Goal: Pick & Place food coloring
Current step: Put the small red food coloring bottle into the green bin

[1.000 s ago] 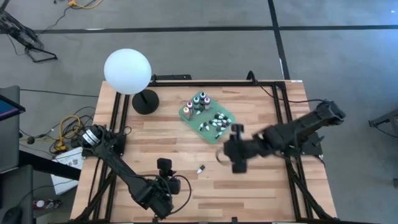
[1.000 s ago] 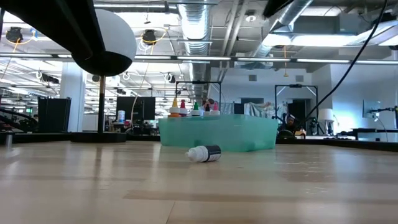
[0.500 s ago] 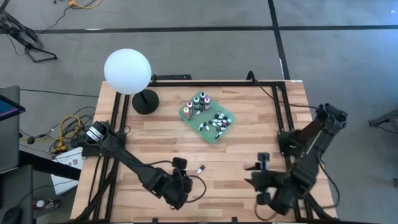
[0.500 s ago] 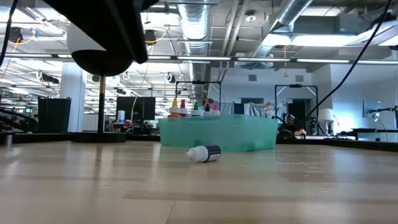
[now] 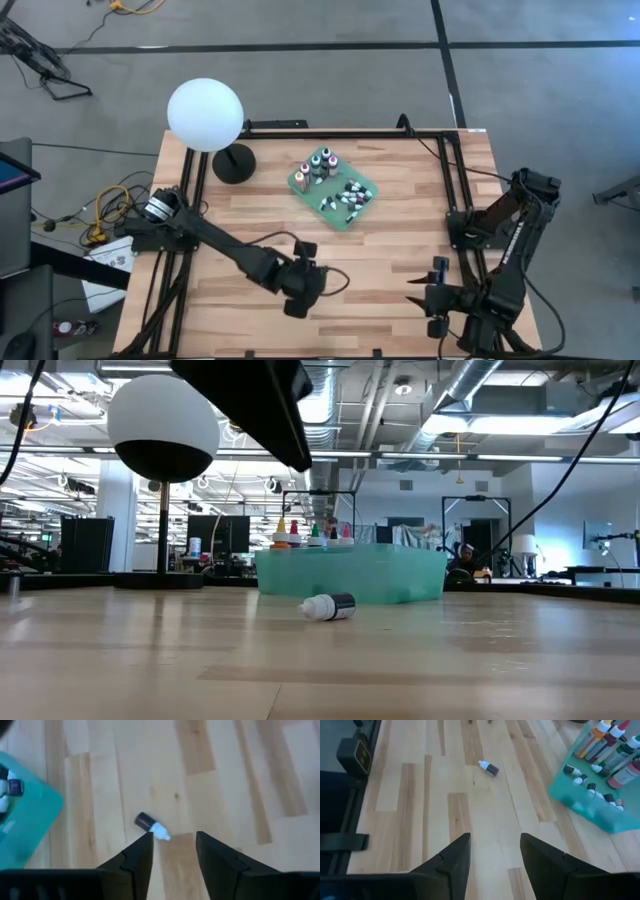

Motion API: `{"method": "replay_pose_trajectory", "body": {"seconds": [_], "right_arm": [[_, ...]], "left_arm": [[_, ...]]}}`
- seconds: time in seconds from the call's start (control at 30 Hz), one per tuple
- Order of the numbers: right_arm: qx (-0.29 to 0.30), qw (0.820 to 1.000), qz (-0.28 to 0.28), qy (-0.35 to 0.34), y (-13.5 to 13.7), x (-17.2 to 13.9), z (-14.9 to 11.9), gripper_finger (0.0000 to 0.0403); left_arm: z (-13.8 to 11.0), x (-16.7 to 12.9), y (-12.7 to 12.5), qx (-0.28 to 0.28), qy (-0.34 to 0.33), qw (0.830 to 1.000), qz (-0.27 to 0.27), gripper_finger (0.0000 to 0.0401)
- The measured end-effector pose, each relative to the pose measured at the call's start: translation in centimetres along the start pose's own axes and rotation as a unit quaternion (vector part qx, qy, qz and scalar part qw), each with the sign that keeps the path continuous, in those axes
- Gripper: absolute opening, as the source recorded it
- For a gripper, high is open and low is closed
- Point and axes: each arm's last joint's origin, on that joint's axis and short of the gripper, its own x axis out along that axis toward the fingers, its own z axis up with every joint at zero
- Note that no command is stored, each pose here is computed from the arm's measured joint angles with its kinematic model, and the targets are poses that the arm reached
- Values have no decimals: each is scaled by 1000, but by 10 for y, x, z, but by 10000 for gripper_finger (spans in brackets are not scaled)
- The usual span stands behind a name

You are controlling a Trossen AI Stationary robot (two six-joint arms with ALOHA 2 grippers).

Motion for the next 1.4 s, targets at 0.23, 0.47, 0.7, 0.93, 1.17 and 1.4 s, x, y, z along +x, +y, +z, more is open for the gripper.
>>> {"method": "replay_pose_trajectory", "body": {"seconds": [0.23, 0.47, 0.7, 0.93, 1.17, 1.4], "right_arm": [[-7, 1000, 22, -13, 6, 0, 3, 164], [-16, 999, 28, -19, 8, 0, 4, 166], [-17, 999, 29, -20, 8, 0, 5, 165], [-12, 999, 32, -23, 9, 0, 5, 164], [-12, 999, 32, -23, 9, 0, 5, 167], [-12, 999, 33, -23, 9, 0, 5, 164]], "left_arm": [[-3, 34, 17, -23, 37, 999, -1, 203], [-13, 71, 28, -36, 91, 994, -41, 239], [-11, 77, 40, -49, 87, 994, -46, 243], [-7, 86, 47, -60, 66, 994, -62, 243], [-15, 107, 50, -60, 90, 991, -75, 238], [-15, 109, 52, -57, 93, 991, -78, 224]]}}
